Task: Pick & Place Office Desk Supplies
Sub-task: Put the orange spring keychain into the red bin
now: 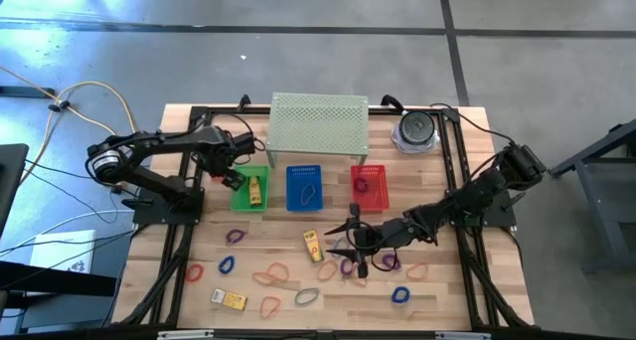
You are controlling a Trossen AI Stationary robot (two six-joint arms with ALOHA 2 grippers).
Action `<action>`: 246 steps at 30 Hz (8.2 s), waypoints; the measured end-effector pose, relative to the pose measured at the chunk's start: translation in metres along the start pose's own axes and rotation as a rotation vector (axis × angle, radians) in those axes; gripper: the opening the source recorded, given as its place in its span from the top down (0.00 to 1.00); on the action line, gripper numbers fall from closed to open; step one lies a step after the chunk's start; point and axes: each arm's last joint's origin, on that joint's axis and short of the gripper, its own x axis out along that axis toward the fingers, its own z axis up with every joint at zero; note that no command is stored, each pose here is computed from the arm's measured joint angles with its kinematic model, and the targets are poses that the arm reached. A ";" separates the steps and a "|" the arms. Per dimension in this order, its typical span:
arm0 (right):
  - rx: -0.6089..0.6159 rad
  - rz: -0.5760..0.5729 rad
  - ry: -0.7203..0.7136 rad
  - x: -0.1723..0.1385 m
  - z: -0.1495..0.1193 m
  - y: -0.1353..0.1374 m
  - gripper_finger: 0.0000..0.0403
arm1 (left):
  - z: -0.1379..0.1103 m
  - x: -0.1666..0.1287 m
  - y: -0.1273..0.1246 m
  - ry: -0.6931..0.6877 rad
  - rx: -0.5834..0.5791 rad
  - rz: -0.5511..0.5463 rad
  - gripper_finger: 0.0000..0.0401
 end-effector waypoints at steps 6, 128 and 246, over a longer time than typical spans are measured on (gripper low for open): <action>0.000 0.000 0.000 0.000 0.000 0.000 0.55 | 0.005 0.000 -0.005 -0.024 -0.060 -0.106 0.40; 0.055 0.003 0.038 0.006 -0.005 -0.016 0.55 | -0.105 -0.112 -0.052 -0.755 0.200 -0.740 1.00; 0.101 0.201 0.213 0.018 -0.036 -0.018 0.99 | -0.110 -0.095 -0.217 -1.148 0.859 -1.210 0.53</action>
